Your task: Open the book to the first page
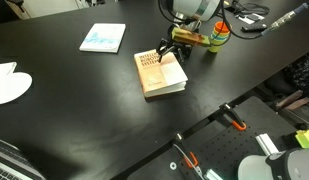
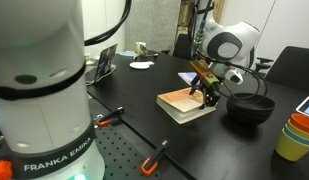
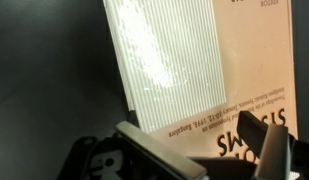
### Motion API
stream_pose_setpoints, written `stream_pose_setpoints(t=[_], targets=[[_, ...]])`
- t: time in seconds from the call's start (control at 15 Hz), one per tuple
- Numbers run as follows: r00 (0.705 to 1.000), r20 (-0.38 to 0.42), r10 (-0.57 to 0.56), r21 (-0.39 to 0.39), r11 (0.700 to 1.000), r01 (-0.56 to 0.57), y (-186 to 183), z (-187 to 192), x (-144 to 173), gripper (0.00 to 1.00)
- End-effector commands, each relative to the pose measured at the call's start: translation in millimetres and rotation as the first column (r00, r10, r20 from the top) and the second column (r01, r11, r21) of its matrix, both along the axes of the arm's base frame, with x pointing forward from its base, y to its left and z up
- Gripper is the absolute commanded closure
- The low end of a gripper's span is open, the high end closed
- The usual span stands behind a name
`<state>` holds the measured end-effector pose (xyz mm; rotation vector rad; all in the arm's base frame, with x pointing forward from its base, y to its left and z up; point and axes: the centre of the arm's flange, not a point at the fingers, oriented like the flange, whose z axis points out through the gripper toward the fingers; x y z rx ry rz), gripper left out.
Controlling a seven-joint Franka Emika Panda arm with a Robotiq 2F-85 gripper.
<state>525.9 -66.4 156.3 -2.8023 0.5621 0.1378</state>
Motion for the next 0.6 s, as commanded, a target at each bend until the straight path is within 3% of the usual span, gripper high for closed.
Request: stream_pose_setpoints(t=[0.0,0.33,0.53], targets=[[0.997,0.037,0.064,-0.064,0.996,-0.061,30,41,-2,0.00],[0.991,0.059,0.124,-0.163,0.980,-0.113,66,77,-3,0.00],[0.991,0.081,0.106,-0.209,0.974,-0.087,98,101,-8,0.00]])
